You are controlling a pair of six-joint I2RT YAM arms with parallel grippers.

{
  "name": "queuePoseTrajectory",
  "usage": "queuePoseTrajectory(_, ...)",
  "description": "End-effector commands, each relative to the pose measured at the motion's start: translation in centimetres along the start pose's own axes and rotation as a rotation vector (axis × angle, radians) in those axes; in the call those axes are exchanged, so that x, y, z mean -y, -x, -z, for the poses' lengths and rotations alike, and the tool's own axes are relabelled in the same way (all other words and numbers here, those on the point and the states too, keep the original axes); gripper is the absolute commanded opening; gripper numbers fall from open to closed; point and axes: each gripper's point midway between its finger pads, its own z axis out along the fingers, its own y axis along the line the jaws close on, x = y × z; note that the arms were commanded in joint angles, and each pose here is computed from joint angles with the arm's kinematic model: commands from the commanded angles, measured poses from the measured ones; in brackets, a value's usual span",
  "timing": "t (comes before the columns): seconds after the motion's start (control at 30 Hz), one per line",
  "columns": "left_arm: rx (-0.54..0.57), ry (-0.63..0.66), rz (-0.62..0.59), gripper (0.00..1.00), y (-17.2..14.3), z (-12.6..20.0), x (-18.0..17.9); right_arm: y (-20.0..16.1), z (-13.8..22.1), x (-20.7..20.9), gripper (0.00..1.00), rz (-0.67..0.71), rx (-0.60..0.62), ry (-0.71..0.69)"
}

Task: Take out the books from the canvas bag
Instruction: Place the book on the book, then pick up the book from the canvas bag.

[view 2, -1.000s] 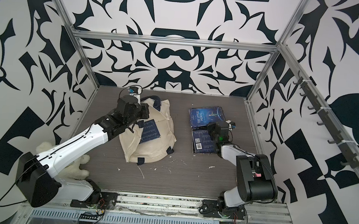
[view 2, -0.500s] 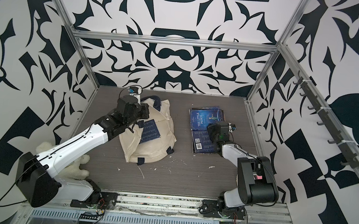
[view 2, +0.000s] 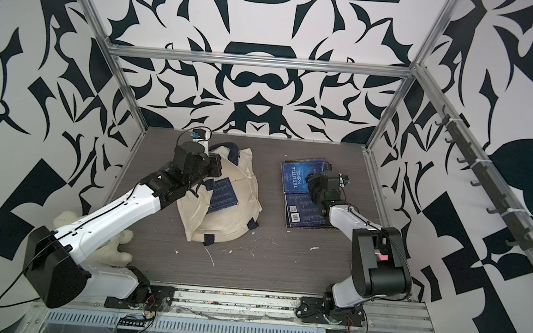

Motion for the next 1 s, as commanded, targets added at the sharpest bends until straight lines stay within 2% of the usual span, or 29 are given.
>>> queuePoseTrajectory(0.0,0.069,-0.047,0.011,0.0,2.2,0.9,1.0,1.0,1.7,-2.2,0.6,0.012,0.037,0.063)
queuePoseTrajectory(0.13,0.074,-0.052,0.011,0.0,2.4,0.9,1.1,1.1,4.3,-3.9,0.64,0.063,0.035,0.118)
queuePoseTrajectory(0.23,0.079,-0.054,0.008,0.0,2.6,1.2,1.1,0.4,6.4,-5.3,0.74,0.116,0.006,0.157)
queuePoseTrajectory(0.33,0.087,-0.054,0.006,0.0,2.7,1.4,1.1,-0.6,8.4,-6.0,0.8,0.16,-0.023,0.191)
queuePoseTrajectory(0.4,0.094,-0.057,0.006,0.0,2.9,1.5,1.1,-1.7,9.7,-6.2,0.98,0.191,-0.046,0.2)
queuePoseTrajectory(0.57,0.099,-0.065,0.009,0.0,3.0,1.7,1.3,-6.3,12.8,-5.7,0.99,0.309,-0.093,0.18)
queuePoseTrajectory(0.73,0.112,-0.079,0.017,0.0,3.3,2.0,1.4,-11.3,15.8,-4.9,0.99,0.407,-0.069,0.218)
queuePoseTrajectory(0.93,0.112,-0.091,0.028,0.0,3.0,1.9,1.5,-17.5,17.1,-3.6,0.98,0.46,-0.14,0.251)
queuePoseTrajectory(0.97,0.141,-0.109,0.035,0.0,3.9,3.0,1.8,-18.2,17.4,-3.5,0.98,0.473,-0.14,0.255)
